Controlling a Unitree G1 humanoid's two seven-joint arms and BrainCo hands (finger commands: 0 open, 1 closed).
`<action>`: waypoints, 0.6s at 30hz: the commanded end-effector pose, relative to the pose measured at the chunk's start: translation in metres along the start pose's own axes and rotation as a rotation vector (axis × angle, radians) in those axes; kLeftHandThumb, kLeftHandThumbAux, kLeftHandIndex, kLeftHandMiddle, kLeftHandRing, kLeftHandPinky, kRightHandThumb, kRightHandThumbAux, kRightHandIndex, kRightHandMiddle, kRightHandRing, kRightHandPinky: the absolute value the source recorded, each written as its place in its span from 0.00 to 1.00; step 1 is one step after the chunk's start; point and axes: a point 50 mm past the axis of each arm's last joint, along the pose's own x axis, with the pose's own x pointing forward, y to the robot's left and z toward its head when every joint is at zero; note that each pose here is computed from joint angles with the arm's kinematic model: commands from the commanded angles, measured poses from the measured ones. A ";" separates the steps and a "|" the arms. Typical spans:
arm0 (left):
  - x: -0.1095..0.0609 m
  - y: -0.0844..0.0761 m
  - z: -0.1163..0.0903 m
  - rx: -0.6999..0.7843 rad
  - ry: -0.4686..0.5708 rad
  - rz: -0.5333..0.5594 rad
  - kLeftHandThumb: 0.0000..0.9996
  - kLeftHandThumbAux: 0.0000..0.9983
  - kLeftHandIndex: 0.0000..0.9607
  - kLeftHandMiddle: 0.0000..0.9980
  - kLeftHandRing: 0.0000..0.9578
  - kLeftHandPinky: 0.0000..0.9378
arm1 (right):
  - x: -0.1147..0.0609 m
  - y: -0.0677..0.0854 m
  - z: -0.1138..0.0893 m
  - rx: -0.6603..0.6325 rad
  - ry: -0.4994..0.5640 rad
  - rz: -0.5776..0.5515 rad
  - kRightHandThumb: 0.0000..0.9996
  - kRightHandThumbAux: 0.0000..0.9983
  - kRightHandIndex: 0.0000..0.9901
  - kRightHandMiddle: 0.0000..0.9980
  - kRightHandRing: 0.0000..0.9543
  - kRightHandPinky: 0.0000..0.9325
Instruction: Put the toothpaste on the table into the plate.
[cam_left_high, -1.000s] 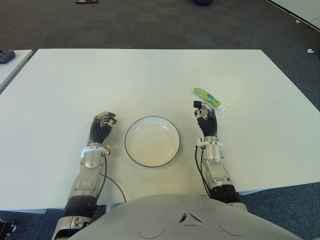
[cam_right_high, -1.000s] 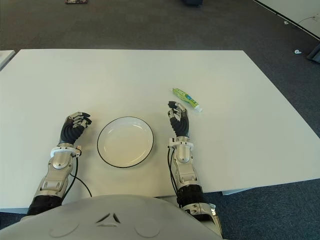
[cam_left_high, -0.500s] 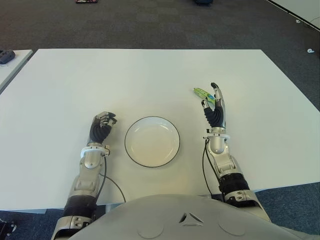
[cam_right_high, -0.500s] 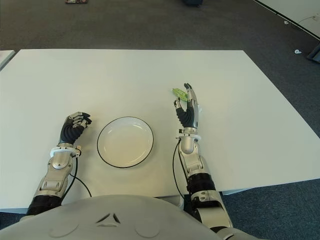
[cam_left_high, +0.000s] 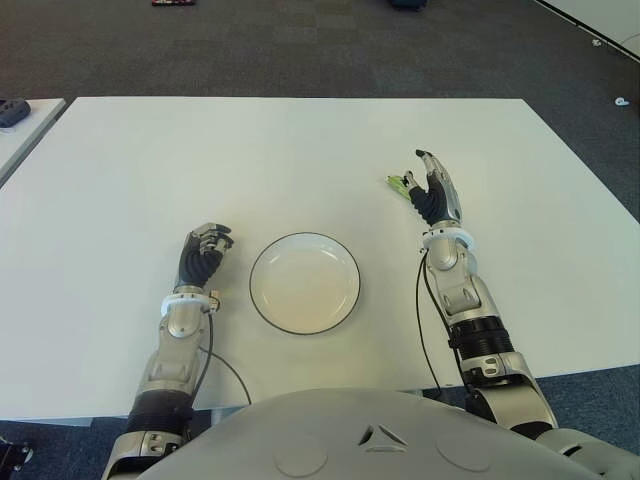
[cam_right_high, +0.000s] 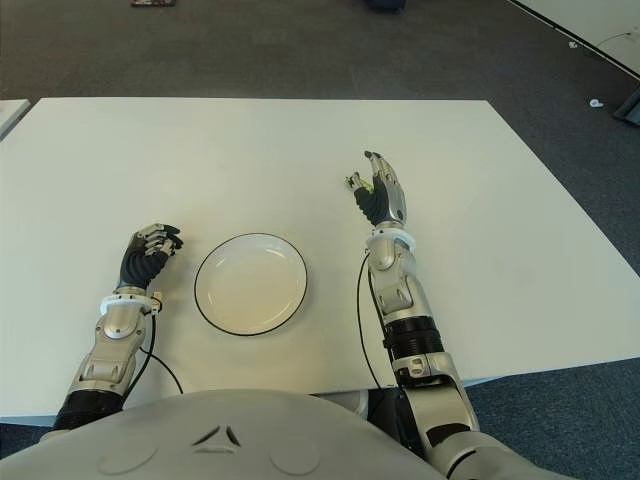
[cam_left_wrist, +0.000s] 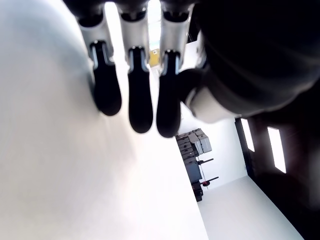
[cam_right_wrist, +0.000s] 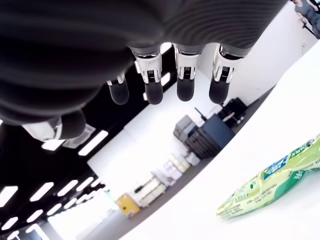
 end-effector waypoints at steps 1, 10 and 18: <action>-0.004 -0.002 -0.009 0.005 0.057 -0.020 0.70 0.72 0.44 0.52 0.53 0.51 | 0.013 -0.006 -0.002 -0.064 0.028 0.035 0.59 0.17 0.00 0.00 0.00 0.00; -0.005 -0.003 -0.008 0.012 0.060 -0.019 0.70 0.72 0.44 0.52 0.52 0.51 | 0.038 -0.011 -0.010 -0.139 0.048 0.070 0.57 0.12 0.00 0.00 0.00 0.00; -0.005 -0.005 -0.007 0.015 0.067 -0.020 0.71 0.72 0.44 0.52 0.52 0.47 | 0.053 -0.014 -0.014 -0.244 0.074 0.138 0.56 0.12 0.00 0.00 0.00 0.00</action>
